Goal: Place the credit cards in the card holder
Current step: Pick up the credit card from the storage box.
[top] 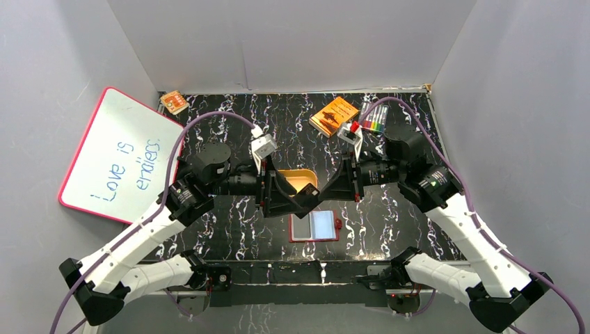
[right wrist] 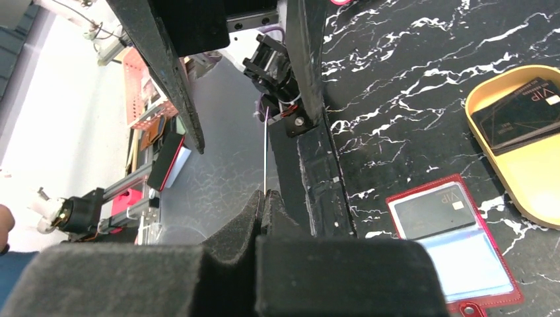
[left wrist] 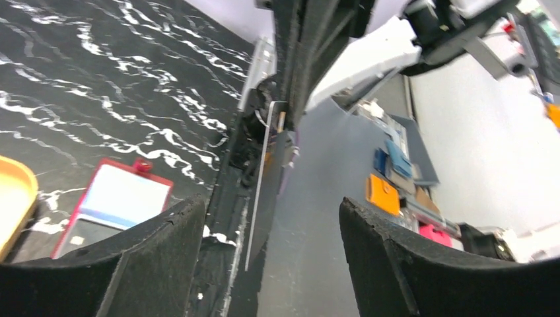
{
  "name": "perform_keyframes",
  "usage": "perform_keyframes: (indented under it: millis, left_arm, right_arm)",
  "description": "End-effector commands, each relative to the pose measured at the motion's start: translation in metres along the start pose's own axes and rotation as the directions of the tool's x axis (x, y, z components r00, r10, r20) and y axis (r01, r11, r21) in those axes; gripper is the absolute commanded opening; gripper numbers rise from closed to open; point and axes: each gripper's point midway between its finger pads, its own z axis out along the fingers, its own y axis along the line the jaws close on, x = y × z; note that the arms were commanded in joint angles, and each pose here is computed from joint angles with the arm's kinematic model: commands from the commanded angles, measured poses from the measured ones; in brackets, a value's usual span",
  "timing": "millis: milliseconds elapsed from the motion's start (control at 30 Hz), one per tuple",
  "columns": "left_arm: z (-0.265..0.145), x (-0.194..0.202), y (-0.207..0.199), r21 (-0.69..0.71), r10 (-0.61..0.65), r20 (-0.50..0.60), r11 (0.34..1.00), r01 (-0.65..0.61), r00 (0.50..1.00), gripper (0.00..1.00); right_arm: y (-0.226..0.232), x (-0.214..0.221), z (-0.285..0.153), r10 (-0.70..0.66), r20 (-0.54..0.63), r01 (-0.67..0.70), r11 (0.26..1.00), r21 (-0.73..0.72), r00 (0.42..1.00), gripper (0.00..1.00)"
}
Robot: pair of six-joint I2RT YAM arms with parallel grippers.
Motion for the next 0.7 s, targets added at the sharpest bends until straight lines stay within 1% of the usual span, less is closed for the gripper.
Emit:
perform_keyframes:
  millis: [0, 67, 200, 233, 300, 333, 433, 500, 533, 567, 600, 633, 667]
  left_arm:
    - [-0.011, -0.001, -0.046, 0.227, 0.042, -0.040, 0.973, -0.032, 0.998, 0.66]
    - [-0.011, 0.001, -0.048, 0.245, 0.034, -0.050, 0.969, -0.021, 0.998, 0.58]
    - [-0.010, 0.007, -0.048, 0.257, 0.019, -0.073, 0.966, 0.001, 0.997, 0.35]
    - [-0.010, 0.008, -0.046, 0.253, 0.013, -0.078, 0.967, 0.007, 0.997, 0.26]
    - [-0.007, 0.009, -0.041, 0.228, 0.001, -0.080, 0.973, 0.018, 0.997, 0.06]
    - [-0.007, 0.009, -0.039, 0.224, -0.002, -0.081, 0.974, 0.020, 0.997, 0.00]
    - [-0.005, 0.008, -0.037, 0.214, -0.017, -0.061, 0.976, 0.030, 0.998, 0.00]
    - [-0.003, 0.003, -0.033, 0.194, -0.028, -0.022, 0.981, 0.032, 0.999, 0.00]
    - [-0.002, 0.001, -0.029, 0.172, -0.036, 0.004, 0.984, 0.035, 0.999, 0.00]
    - [-0.001, -0.004, -0.028, 0.164, -0.039, 0.039, 0.986, 0.032, 0.998, 0.00]
    - [-0.001, -0.008, -0.026, 0.156, -0.043, 0.074, 0.987, 0.031, 0.996, 0.00]
    - [-0.001, -0.013, -0.024, 0.145, -0.056, 0.112, 0.989, 0.039, 0.992, 0.00]
    - [-0.001, -0.016, -0.022, 0.138, -0.075, 0.148, 0.989, 0.054, 0.986, 0.00]
  right_arm:
    - [0.027, -0.014, -0.008, -0.093, 0.026, 0.095, 0.991, -0.089, 0.995, 0.00]
    - [0.027, -0.015, -0.008, -0.100, 0.023, 0.101, 0.990, -0.097, 0.995, 0.00]
    - [0.028, -0.016, -0.007, -0.106, 0.016, 0.107, 0.988, -0.113, 0.994, 0.00]
    - [0.029, -0.017, -0.007, -0.107, 0.016, 0.108, 0.987, -0.116, 0.994, 0.00]
    - [0.030, -0.017, -0.007, -0.109, 0.015, 0.110, 0.986, -0.126, 0.994, 0.00]
    - [0.031, -0.017, -0.007, -0.111, 0.017, 0.112, 0.985, -0.130, 0.994, 0.00]
    - [0.034, -0.020, -0.008, -0.111, 0.030, 0.114, 0.984, -0.139, 0.993, 0.00]
    - [0.035, -0.022, -0.008, -0.106, 0.046, 0.111, 0.985, -0.131, 0.993, 0.00]
    - [0.036, -0.023, -0.008, -0.104, 0.054, 0.110, 0.985, -0.131, 0.993, 0.12]
    - [0.037, -0.023, -0.009, -0.090, 0.062, 0.097, 0.987, -0.128, 0.994, 0.29]
    - [0.037, -0.026, -0.009, -0.089, 0.082, 0.098, 0.988, -0.121, 0.993, 0.42]
    - [0.037, -0.028, -0.010, -0.082, 0.105, 0.093, 0.990, -0.107, 0.991, 0.53]
    - [0.038, -0.031, -0.012, -0.084, 0.135, 0.097, 0.991, -0.092, 0.987, 0.61]
